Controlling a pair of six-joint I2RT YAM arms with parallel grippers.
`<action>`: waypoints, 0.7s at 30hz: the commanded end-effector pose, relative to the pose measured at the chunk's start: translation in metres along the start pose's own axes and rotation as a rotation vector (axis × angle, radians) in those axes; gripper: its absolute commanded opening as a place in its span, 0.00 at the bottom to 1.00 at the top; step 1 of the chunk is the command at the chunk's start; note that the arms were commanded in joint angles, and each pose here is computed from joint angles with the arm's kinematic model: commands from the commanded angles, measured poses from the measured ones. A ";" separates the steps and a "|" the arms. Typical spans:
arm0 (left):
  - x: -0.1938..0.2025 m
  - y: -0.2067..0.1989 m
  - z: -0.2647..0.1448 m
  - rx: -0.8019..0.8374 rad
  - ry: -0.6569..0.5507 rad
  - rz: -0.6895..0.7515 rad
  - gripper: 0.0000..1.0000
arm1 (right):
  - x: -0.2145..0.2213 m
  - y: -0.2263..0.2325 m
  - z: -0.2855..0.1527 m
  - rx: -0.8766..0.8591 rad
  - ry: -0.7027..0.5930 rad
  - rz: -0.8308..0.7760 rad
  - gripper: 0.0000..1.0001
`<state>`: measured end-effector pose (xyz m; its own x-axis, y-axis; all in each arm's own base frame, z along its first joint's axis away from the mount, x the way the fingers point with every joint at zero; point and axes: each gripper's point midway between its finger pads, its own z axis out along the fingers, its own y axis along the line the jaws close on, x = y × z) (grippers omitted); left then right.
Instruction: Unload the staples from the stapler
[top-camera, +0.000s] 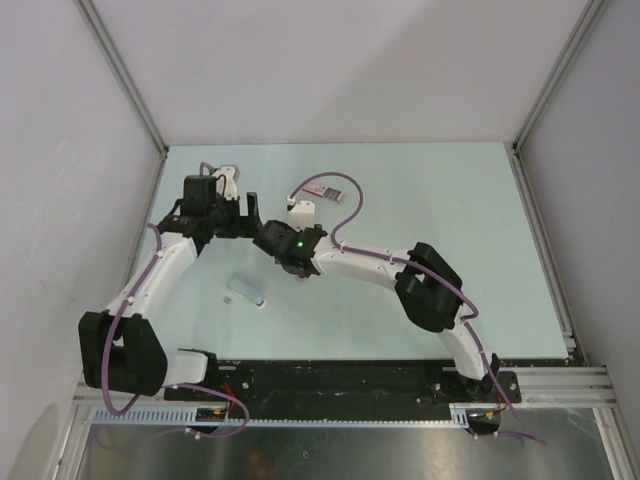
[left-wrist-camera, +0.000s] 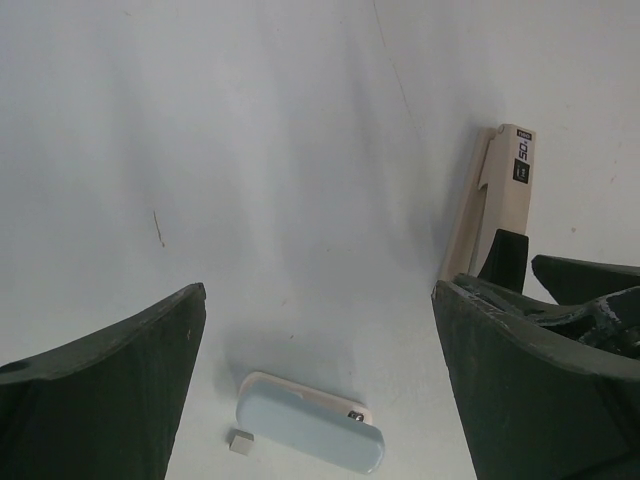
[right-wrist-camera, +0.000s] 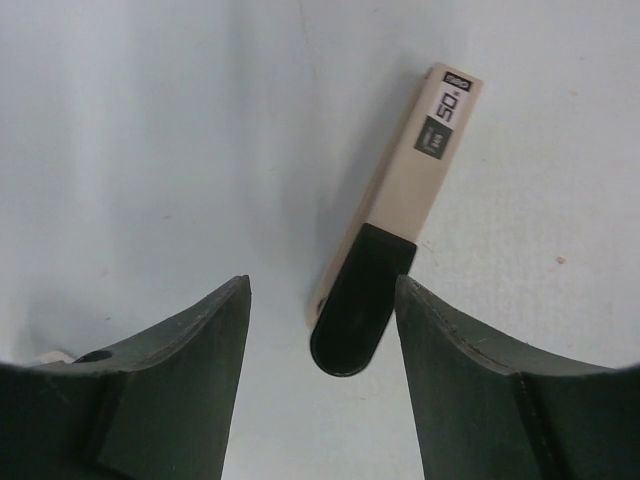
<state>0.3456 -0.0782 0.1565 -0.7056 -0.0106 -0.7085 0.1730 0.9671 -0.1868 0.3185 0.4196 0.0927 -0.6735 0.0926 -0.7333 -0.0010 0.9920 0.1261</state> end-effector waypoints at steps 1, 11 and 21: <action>-0.005 0.005 -0.005 -0.007 -0.031 0.047 1.00 | -0.016 -0.012 -0.009 0.072 -0.058 0.031 0.65; -0.001 0.018 0.002 -0.038 -0.002 0.002 1.00 | -0.004 -0.020 0.003 0.101 -0.025 0.050 0.66; 0.001 0.031 0.003 -0.081 0.008 -0.022 0.99 | 0.008 -0.025 0.019 0.066 0.023 0.080 0.63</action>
<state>0.3471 -0.0590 0.1459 -0.7252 -0.0383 -0.6874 0.1185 0.9766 -0.1794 0.3210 0.3968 0.0739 -0.6921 0.1167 -0.7123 0.0788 0.9932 0.0861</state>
